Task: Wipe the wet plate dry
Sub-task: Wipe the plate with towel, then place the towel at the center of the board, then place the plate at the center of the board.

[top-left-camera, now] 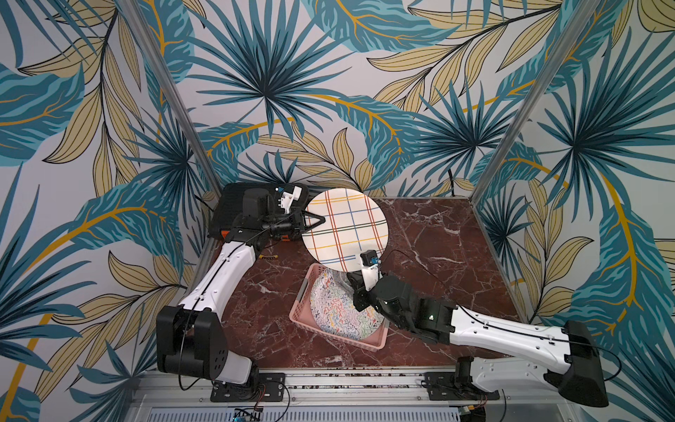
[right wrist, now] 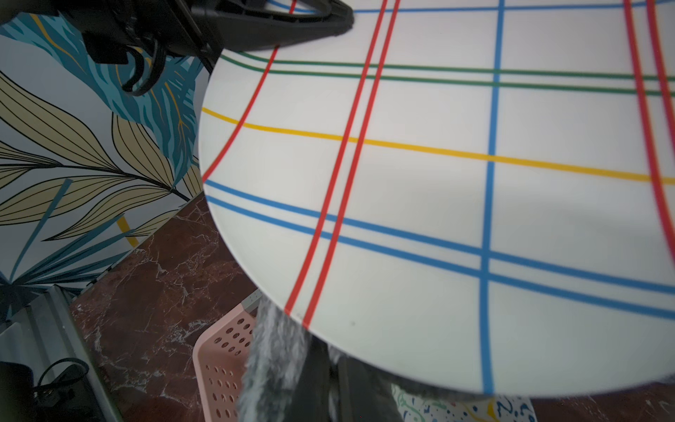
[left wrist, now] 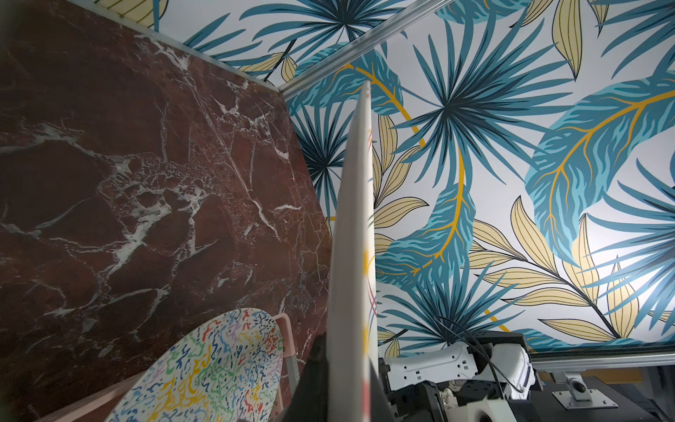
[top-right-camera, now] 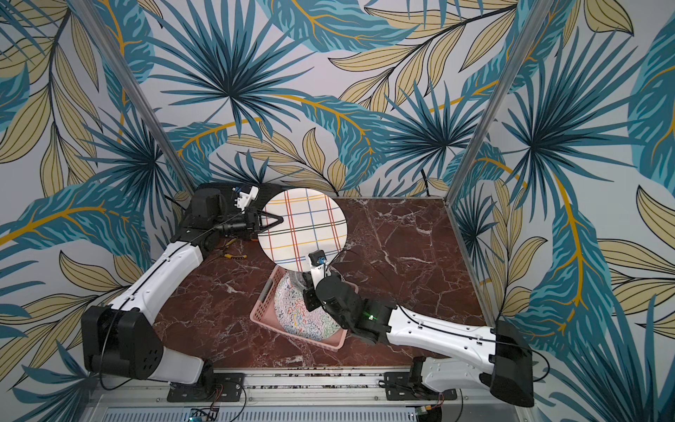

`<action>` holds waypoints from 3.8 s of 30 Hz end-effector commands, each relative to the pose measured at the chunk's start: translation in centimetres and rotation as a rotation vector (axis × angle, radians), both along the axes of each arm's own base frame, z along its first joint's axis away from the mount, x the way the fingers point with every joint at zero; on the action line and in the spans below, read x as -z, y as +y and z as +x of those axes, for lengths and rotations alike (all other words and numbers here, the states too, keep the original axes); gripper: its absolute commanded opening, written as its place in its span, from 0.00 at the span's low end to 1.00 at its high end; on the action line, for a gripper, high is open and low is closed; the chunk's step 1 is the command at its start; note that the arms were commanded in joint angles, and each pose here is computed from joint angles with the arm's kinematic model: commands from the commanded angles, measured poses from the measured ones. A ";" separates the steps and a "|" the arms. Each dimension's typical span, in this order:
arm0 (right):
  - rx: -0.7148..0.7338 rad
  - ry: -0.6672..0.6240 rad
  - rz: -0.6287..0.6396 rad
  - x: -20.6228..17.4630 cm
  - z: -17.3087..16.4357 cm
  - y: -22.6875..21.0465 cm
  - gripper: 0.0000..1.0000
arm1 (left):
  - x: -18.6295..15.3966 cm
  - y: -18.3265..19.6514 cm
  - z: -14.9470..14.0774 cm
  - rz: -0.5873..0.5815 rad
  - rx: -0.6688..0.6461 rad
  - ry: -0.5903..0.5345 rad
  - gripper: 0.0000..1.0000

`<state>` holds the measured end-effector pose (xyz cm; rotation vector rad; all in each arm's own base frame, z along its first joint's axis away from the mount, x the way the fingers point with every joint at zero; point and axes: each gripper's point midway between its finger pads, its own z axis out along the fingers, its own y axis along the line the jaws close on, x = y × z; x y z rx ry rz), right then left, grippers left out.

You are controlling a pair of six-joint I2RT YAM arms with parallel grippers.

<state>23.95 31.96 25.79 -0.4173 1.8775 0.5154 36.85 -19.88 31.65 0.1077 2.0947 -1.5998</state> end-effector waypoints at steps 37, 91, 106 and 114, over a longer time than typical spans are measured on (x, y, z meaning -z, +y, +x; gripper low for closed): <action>0.357 -0.240 0.325 -14.2 7.6 6.1 0.00 | 2.0 0.2 0.1 0.062 -0.021 -0.060 0.00; 0.315 0.466 0.339 3.1 -1.1 -16.2 0.79 | -2.2 -0.7 -2.5 0.065 0.118 -0.283 0.00; -0.078 0.420 0.631 -3.4 1.7 -10.1 0.60 | -4.5 -4.5 -8.7 -0.037 0.394 -0.343 0.00; 0.014 0.413 0.538 -2.7 1.0 -12.5 0.72 | -3.8 -3.6 -6.0 0.045 0.251 -0.328 0.00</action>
